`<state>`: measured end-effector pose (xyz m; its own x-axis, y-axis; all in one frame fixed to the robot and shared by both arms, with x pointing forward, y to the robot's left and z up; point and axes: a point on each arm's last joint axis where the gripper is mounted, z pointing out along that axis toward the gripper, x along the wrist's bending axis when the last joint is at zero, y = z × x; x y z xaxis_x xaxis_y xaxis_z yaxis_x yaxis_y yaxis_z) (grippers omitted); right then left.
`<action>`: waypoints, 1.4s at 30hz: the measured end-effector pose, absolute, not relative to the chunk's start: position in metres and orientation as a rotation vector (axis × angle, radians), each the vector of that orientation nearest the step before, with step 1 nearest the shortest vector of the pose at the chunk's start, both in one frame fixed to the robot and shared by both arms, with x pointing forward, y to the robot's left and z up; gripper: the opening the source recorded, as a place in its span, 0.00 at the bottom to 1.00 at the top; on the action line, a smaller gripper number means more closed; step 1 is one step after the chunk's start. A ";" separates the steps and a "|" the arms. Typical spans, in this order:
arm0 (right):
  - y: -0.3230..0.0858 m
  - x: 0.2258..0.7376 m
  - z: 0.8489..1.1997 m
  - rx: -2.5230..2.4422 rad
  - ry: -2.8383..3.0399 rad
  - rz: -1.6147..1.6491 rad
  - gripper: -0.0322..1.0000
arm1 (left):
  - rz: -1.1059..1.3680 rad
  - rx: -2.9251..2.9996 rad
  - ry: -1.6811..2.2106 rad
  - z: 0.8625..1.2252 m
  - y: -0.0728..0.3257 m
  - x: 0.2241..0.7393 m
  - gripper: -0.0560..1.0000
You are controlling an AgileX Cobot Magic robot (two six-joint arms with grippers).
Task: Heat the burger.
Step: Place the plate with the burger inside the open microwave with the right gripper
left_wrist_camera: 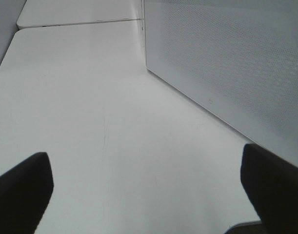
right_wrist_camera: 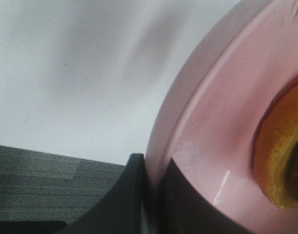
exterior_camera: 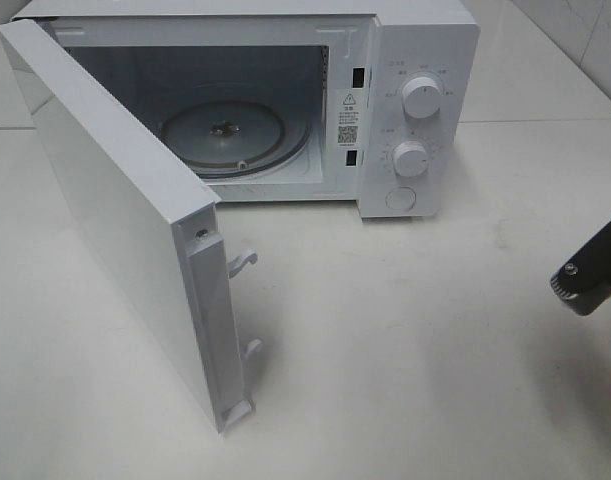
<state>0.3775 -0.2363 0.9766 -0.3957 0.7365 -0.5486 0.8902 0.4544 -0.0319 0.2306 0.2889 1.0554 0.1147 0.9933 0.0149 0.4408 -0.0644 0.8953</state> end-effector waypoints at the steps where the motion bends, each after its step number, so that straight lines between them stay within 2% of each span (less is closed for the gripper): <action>1: -0.236 0.376 0.978 1.346 2.252 -0.445 0.10 | 0.903 1.620 1.431 1.055 0.289 0.231 0.97; 16: -0.230 0.361 0.991 1.054 2.400 -0.406 0.10 | 0.903 1.620 1.431 1.055 0.289 0.231 0.97; 26: -0.231 0.363 0.993 0.871 2.450 -0.457 0.10 | 0.903 1.620 1.431 1.055 0.289 0.231 0.97; 42: -0.220 0.371 0.991 0.480 2.568 -0.361 0.10 | 0.903 1.620 1.431 1.055 0.289 0.231 0.97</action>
